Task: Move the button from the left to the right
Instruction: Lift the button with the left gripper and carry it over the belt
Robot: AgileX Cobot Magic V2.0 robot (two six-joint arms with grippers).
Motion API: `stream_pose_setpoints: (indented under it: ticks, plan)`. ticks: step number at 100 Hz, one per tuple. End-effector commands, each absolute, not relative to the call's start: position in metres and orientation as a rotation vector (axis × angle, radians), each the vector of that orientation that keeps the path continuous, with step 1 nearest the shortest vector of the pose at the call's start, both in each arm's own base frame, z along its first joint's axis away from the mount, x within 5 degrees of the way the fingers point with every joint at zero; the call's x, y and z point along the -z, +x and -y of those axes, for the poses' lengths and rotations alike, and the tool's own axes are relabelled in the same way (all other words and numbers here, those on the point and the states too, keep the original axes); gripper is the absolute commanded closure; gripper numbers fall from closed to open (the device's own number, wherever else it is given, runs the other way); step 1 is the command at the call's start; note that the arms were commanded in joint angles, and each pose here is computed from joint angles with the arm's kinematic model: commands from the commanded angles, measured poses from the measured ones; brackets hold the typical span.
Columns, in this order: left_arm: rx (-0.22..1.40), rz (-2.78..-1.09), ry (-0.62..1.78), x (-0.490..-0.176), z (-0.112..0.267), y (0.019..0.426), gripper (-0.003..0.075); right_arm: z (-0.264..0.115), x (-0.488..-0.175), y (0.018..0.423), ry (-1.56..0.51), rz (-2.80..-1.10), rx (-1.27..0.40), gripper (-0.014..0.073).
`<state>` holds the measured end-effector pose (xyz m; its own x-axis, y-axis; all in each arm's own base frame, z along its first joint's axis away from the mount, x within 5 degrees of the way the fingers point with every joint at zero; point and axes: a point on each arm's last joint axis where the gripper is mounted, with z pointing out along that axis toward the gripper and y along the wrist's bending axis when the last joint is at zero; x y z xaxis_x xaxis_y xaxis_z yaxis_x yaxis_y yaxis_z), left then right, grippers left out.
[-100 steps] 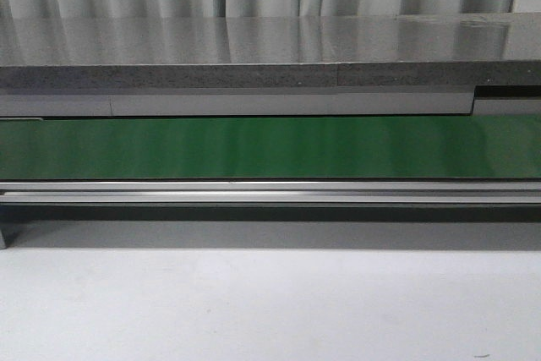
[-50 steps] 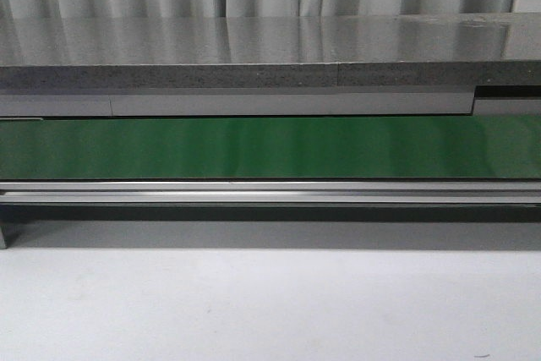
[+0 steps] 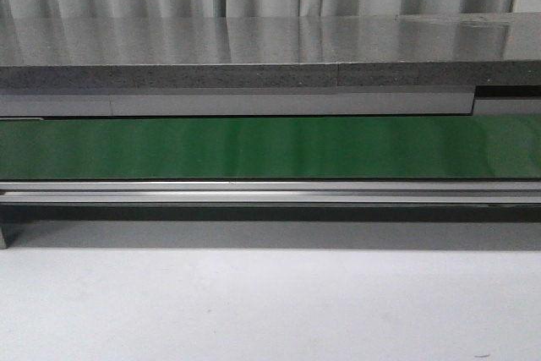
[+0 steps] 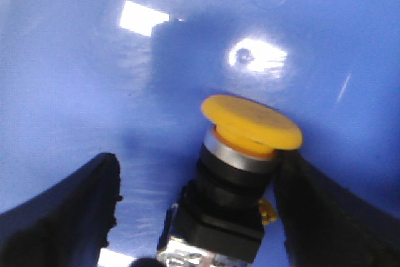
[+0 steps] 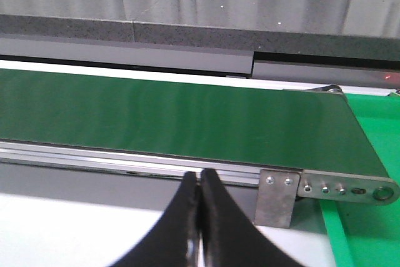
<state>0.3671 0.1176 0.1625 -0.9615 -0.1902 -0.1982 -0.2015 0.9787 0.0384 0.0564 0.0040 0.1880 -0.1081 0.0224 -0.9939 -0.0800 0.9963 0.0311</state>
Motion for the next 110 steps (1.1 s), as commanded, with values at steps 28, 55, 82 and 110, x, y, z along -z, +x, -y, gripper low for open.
stream_pose_setpoints:
  ticks: [28, 55, 82, 110]
  plan:
    - [-0.084, -2.870, -0.303, -0.183, -0.118, 0.374, 0.0610, -0.005, -0.195, 0.057, -0.064, -1.596, -0.082, 0.0663]
    - [-0.100, -2.781, -0.288, -0.227, -0.118, 0.374, 0.0715, -0.005, -0.195, 0.057, -0.064, -1.596, -0.082, 0.0663]
    - [0.116, -2.586, -0.176, -0.292, -0.084, 0.363, 0.0715, -0.005, -0.195, 0.057, -0.064, -1.596, -0.082, 0.0663]
    - [0.155, -2.614, -0.022, -0.290, -0.042, 0.369, 0.0715, -0.005, -0.195, 0.057, -0.064, -1.596, -0.082, 0.0663]
